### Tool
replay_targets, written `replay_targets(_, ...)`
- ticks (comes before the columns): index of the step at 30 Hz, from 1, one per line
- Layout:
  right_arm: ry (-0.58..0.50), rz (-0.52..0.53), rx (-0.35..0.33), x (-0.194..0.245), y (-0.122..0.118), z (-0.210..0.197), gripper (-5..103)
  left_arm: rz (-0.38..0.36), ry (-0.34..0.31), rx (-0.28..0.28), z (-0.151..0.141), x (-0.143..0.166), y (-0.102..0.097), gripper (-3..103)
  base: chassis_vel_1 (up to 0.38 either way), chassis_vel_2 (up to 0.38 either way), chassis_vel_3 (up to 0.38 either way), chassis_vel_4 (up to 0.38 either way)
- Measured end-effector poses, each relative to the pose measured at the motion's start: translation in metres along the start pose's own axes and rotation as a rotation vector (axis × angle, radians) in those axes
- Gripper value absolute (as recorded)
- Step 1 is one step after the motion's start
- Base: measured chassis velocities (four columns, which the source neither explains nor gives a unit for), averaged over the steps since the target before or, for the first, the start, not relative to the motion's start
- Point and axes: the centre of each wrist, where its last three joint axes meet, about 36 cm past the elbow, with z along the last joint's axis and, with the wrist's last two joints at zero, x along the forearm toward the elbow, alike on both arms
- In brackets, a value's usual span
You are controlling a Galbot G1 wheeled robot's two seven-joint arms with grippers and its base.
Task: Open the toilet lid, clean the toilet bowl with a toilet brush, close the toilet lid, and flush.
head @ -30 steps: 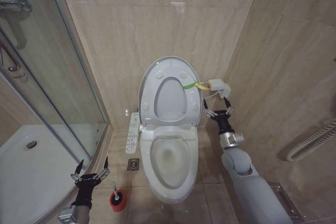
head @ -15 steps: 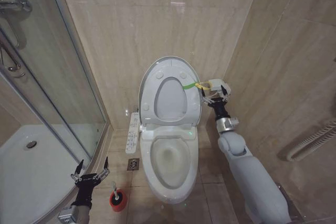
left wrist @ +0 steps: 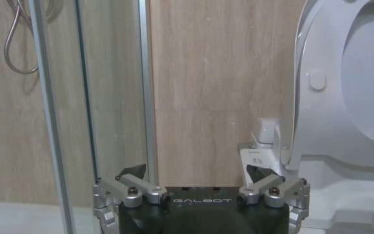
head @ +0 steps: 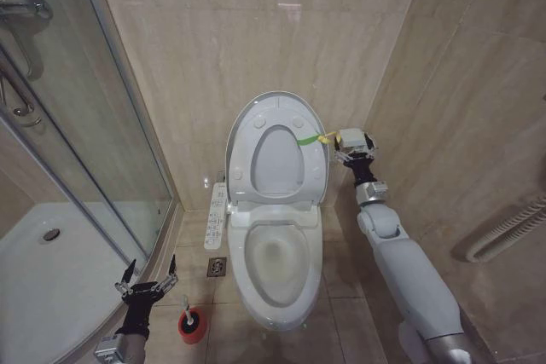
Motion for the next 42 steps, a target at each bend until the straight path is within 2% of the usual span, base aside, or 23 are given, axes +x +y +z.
replay_targets(7, -0.006, -0.010, -0.002, 0.003, -0.001, -0.003, 99, 0.000, 0.000, 0.000, 0.000, 0.000, 0.000, 100, 0.000, 0.000, 0.000, 0.000)
replay_targets(18, -0.008, -0.059, -0.021, 0.005, 0.021, -0.006, 99, 0.000, 0.000, 0.000, 0.000, 0.000, 0.000, 100, 0.000, 0.000, 0.000, 0.000)
replay_targets(27, -0.002, -0.054, 0.006, -0.003, 0.010, -0.003, 99, 0.000, 0.000, 0.000, 0.000, 0.000, 0.000, 100, 0.000, 0.000, 0.000, 0.000)
replay_targets(28, -0.002, -0.052, 0.010, -0.004, 0.007, -0.002, 75, 0.000, 0.000, 0.000, 0.000, 0.000, 0.000, 100, 0.000, 0.000, 0.000, 0.000)
replay_targets(35, -0.001, -0.050, 0.026, -0.005, -0.006, 0.000, 75, 0.000, 0.000, 0.000, 0.000, 0.000, 0.000, 100, 0.000, 0.000, 0.000, 0.000)
replay_targets(36, -0.002, -0.050, 0.026, -0.005, -0.007, 0.000, 47, 0.000, 0.000, 0.000, 0.000, 0.000, 0.000, 100, 0.000, 0.000, 0.000, 0.000)
replay_targets(42, -0.009, -0.060, 0.025, -0.006, -0.010, 0.003, 47, 0.000, 0.000, 0.000, 0.000, 0.000, 0.000, 100, 0.000, 0.000, 0.000, 0.000)
